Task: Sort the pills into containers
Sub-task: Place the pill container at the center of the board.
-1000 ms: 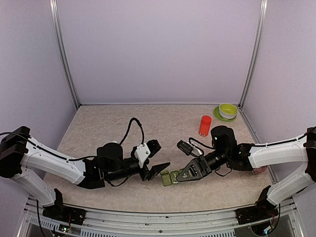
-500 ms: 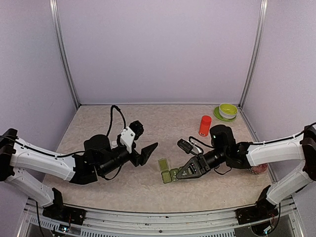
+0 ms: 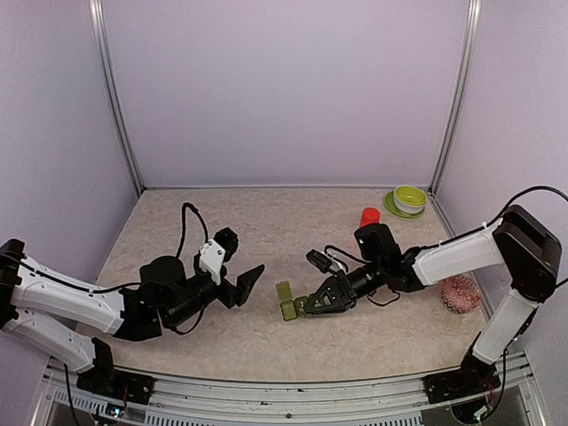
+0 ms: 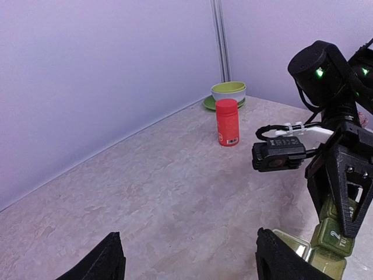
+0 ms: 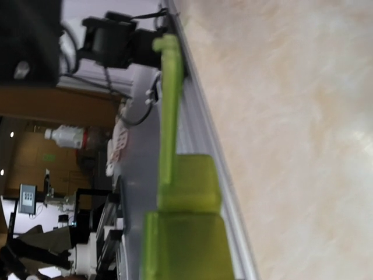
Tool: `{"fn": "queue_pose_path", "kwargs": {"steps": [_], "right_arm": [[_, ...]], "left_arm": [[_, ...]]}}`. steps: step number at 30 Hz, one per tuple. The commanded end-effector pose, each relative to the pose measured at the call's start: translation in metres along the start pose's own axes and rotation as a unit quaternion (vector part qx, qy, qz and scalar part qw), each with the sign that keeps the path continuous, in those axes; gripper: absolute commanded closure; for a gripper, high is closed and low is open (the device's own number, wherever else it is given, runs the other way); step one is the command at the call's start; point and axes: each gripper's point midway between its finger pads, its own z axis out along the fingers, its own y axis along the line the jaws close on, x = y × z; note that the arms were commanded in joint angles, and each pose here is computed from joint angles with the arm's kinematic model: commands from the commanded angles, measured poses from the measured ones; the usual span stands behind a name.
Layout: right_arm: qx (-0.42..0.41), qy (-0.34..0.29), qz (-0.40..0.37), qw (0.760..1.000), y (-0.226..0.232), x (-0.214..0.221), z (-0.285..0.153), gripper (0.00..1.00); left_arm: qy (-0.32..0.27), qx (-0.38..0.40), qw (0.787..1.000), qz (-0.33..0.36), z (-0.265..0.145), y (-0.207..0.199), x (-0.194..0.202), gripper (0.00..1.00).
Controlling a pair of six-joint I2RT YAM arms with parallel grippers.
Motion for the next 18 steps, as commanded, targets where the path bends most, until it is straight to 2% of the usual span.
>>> {"fn": "queue_pose_path", "kwargs": {"steps": [1, 9, 18], "right_arm": [[0.004, 0.005, 0.006, 1.0, -0.022, -0.017, 0.005, 0.8], [0.035, 0.006, 0.046, 0.998, -0.069, -0.035, 0.012, 0.8], [0.075, 0.006, 0.072, 0.995, -0.099, -0.047, 0.009, 0.77]], "left_arm": [[0.007, -0.017, 1.0, -0.008, -0.002, 0.007, 0.011, 0.25], [0.007, -0.021, 1.0, -0.008, -0.004, 0.01, 0.015, 0.25], [0.009, -0.025, 0.999, -0.018, -0.006, 0.016, 0.022, 0.25]]}}
